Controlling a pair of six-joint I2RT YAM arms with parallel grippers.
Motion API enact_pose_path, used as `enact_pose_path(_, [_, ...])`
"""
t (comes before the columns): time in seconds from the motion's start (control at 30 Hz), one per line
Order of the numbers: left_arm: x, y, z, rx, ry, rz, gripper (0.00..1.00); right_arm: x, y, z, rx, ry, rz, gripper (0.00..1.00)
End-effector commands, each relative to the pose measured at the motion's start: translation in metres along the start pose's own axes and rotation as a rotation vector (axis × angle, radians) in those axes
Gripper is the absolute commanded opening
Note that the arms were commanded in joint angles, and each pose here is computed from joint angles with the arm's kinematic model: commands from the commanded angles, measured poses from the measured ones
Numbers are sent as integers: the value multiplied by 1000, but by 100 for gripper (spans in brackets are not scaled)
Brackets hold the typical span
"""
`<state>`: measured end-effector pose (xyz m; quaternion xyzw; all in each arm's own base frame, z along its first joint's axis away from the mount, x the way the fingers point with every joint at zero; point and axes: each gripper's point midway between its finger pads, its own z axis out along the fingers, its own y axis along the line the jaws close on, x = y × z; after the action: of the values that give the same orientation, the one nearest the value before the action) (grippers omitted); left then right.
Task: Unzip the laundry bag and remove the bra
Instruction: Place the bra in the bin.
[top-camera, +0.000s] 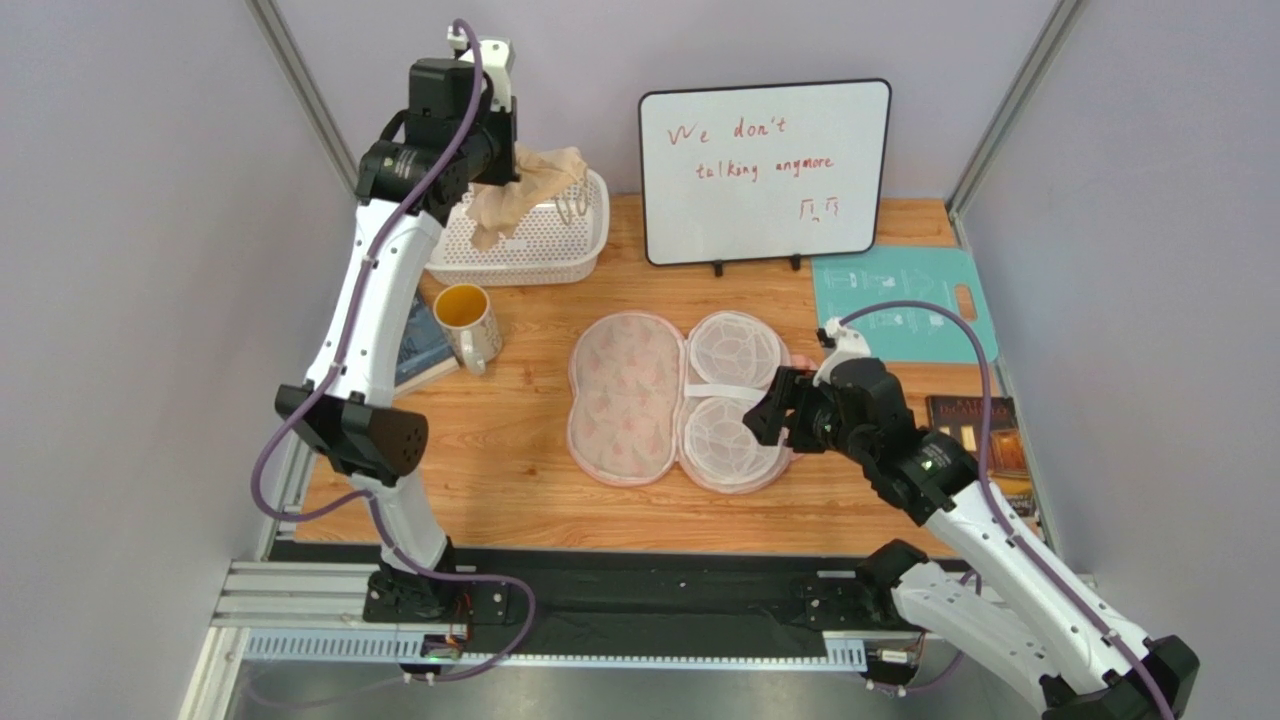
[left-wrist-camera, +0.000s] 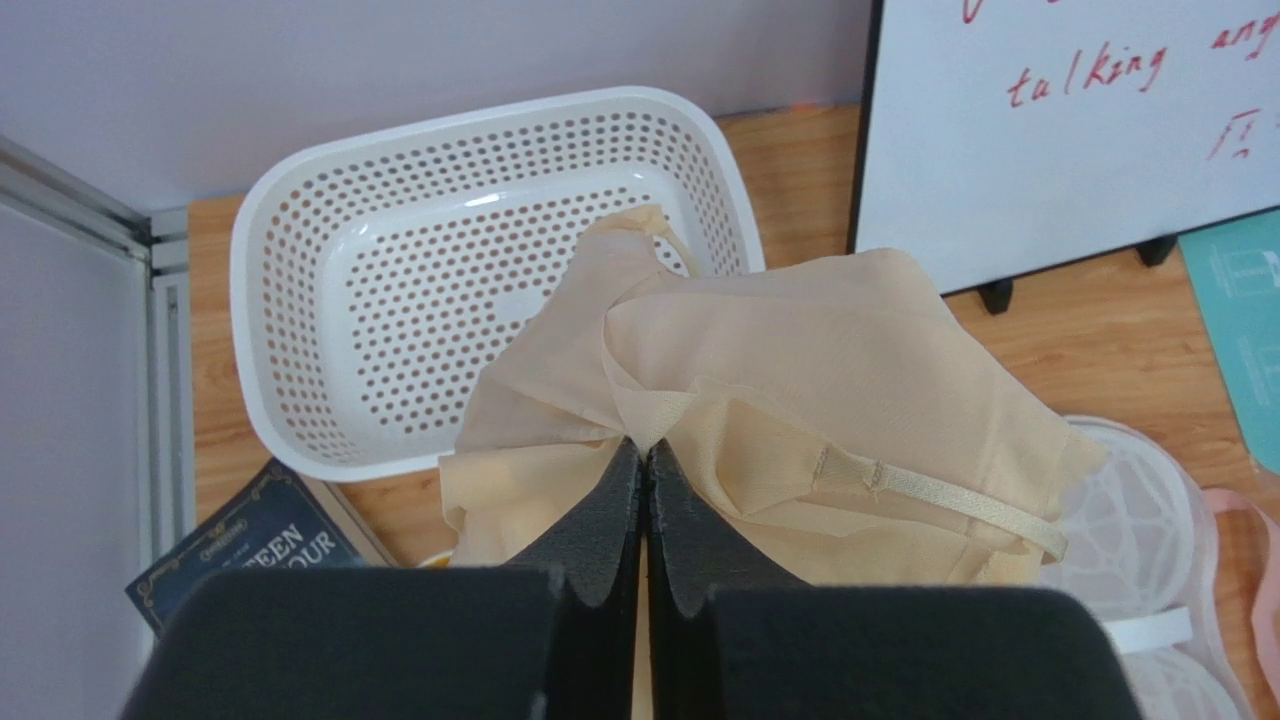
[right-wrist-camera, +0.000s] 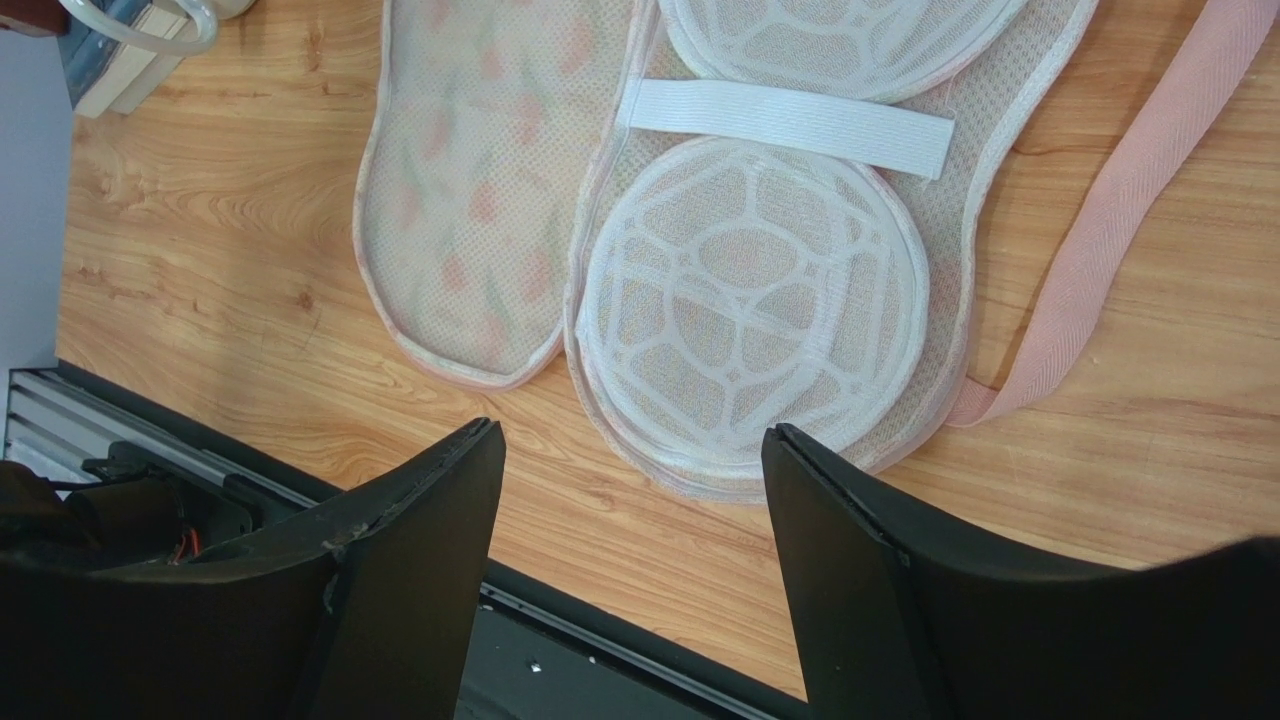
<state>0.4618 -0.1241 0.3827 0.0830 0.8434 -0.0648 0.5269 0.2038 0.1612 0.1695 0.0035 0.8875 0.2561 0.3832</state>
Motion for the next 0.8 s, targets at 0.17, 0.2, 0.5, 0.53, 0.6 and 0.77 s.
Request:
enact_pose_path(0.17, [-19, 43, 57, -69, -38, -40, 0, -4, 4, -8, -21, -12, -8, 71])
enact_pose_path(0.2, [-18, 46, 72, -77, -48, -44, 0, -3, 4, -9, -21, -10, -9, 71])
enact_pose_path(0.5, [2, 57, 94, -110, 2, -57, 100, -7, 3, -16, -9, -23, -25, 71])
enact_pose_path(0.53, [5, 56, 90, -106, 11, -51, 100, -8, 3, -16, -9, -22, -26, 71])
enact_pose_path(0.6, [-11, 54, 66, -101, -36, -49, 100, -10, 5, -17, -12, -25, -26, 71])
enact_pose_path(0.77, [-39, 49, 1, -98, -130, -57, 100, -11, 4, -17, -6, -27, -23, 71])
